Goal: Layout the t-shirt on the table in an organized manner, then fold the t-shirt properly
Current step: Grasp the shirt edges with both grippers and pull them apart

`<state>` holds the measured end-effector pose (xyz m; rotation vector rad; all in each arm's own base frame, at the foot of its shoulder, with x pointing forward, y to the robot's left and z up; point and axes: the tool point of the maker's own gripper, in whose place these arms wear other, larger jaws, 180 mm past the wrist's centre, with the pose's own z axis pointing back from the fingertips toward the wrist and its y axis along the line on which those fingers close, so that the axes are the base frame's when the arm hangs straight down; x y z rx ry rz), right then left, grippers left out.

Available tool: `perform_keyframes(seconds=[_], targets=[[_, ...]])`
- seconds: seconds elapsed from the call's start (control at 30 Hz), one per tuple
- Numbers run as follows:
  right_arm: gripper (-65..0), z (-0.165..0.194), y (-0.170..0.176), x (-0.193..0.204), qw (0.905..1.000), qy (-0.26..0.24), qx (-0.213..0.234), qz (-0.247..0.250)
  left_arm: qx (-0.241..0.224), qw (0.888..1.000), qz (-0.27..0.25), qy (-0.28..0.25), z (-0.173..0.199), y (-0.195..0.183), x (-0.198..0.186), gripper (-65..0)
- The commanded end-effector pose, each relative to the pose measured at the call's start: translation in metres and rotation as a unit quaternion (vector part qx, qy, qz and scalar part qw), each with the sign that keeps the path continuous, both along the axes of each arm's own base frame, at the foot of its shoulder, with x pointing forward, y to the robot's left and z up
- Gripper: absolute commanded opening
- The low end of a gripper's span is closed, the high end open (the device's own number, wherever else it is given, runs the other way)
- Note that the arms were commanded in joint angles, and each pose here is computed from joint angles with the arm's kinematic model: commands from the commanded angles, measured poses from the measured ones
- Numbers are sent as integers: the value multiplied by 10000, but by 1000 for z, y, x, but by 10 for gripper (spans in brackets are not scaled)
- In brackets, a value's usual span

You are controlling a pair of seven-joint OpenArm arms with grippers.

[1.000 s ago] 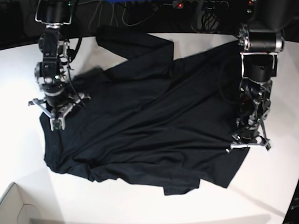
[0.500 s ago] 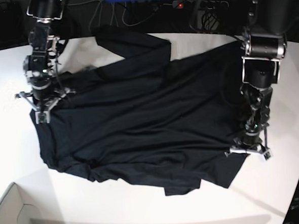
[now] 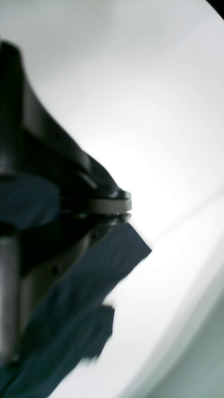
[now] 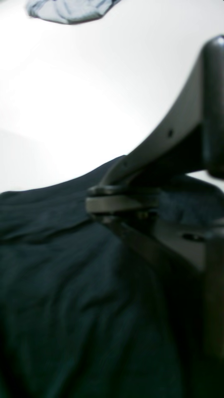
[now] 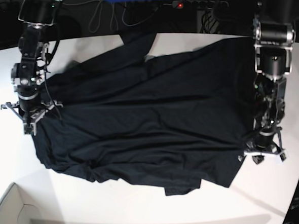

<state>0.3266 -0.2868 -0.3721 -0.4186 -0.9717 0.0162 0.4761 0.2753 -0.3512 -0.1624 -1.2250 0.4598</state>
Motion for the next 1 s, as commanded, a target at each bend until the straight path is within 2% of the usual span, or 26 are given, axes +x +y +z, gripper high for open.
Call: perform_keyframes(seconds=[0.0,0.13,0.3,0.53,0.7,0.87,0.97], targets=[[-650,21,0,11,9993,-351,-73,38,-51,9994,-6,-341,28,8,6,-650],[-650,26,22,10,9987,-484,68,137,-598,9970,-405,-272,26,-17,-28,-650],[-650,19,70,8,9965,-391,189,710,-786,9938,-782,61,-5,-48,-92,-650],[-650,3,130,1,9891,-178,392,1408,-884,9937,-425,534,-38,-28,-159,-650],[-650,-15,152,1,9846,43,489,1680,-852,9915,-136,976,-72,-7,-177,-650],[-650,-32,149,14,9845,239,522,1658,-1002,9885,187,1118,-92,3,-160,-650],[-650,-42,137,20,9849,396,412,1635,-1100,9865,418,1138,-99,11,-140,-650]])
